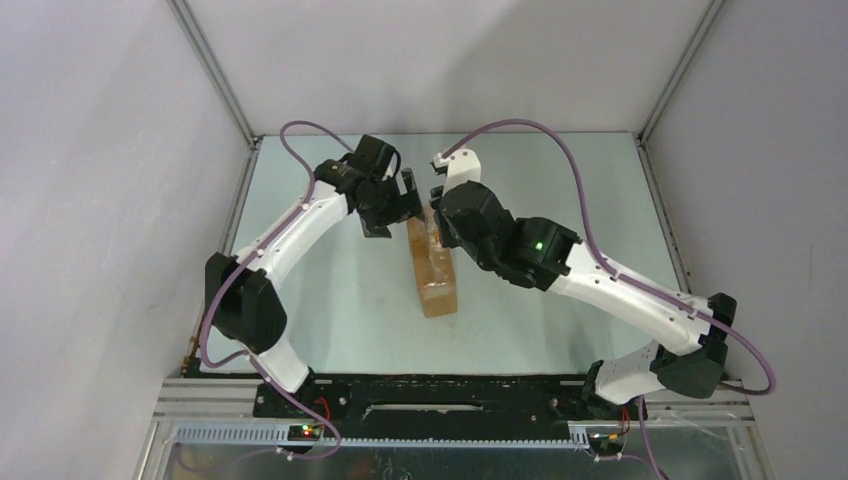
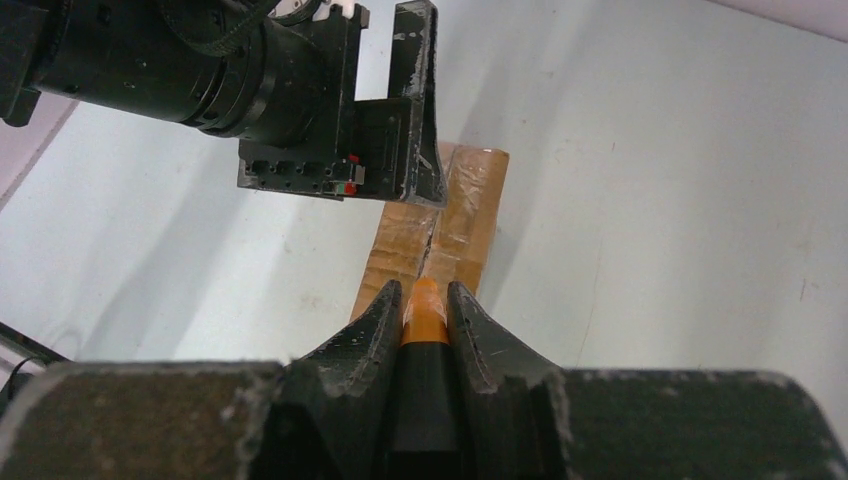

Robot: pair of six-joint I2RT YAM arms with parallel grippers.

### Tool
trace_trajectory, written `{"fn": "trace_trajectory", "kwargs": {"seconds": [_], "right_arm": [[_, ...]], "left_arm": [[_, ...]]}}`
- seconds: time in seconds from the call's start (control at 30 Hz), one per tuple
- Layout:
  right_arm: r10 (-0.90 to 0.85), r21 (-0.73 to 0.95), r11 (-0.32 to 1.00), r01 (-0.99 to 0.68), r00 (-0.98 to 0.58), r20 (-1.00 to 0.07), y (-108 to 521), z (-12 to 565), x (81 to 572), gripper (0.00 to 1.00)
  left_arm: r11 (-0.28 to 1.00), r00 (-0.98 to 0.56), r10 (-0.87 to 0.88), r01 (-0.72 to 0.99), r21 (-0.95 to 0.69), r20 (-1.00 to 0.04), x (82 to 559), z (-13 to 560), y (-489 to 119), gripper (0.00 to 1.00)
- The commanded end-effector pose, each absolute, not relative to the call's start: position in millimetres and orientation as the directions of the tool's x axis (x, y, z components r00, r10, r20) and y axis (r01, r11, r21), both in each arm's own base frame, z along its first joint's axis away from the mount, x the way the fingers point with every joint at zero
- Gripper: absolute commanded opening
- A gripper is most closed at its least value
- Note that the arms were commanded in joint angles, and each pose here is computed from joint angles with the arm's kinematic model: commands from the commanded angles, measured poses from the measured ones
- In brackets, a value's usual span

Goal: Unpack the express box
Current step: Cut the express box at the center of the board.

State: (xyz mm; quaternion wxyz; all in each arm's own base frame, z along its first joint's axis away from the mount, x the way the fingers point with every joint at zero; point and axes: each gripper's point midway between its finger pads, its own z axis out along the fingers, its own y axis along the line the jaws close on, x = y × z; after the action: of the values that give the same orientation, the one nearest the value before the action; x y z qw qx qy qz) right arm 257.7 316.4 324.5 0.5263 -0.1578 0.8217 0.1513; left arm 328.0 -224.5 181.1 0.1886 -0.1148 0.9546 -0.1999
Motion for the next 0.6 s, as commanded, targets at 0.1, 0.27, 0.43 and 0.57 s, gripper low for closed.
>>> {"fn": "trace_trajectory", "kwargs": {"seconds": [0.1, 0.27, 0.43, 0.57], "right_arm": [[-0.052, 0.123, 0.911, -0.395, -0.404, -0.913, 323, 324, 261, 0.0], [-0.054, 0.131, 0.911, -0.391, -0.428, -0.902, 324, 313, 261, 0.0], [-0.057, 0.136, 0.911, -0.388, -0.446, -0.893, 322, 304, 258, 0.0], [-0.057, 0.137, 0.915, -0.38, -0.457, -0.888, 318, 296, 257, 0.0]], "left_arm": [[0.885, -0.912, -0.276, -0.118, -0.451, -0.303, 328, 188, -237, 0.9], [0.878, -0.912, -0.31, -0.168, -0.448, -0.268, 323, 176, -240, 0.81], [0.861, -0.903, -0.355, -0.216, -0.46, -0.24, 317, 170, -243, 0.73], [0.855, -0.9, -0.37, -0.233, -0.463, -0.23, 312, 168, -245, 0.67]]}}
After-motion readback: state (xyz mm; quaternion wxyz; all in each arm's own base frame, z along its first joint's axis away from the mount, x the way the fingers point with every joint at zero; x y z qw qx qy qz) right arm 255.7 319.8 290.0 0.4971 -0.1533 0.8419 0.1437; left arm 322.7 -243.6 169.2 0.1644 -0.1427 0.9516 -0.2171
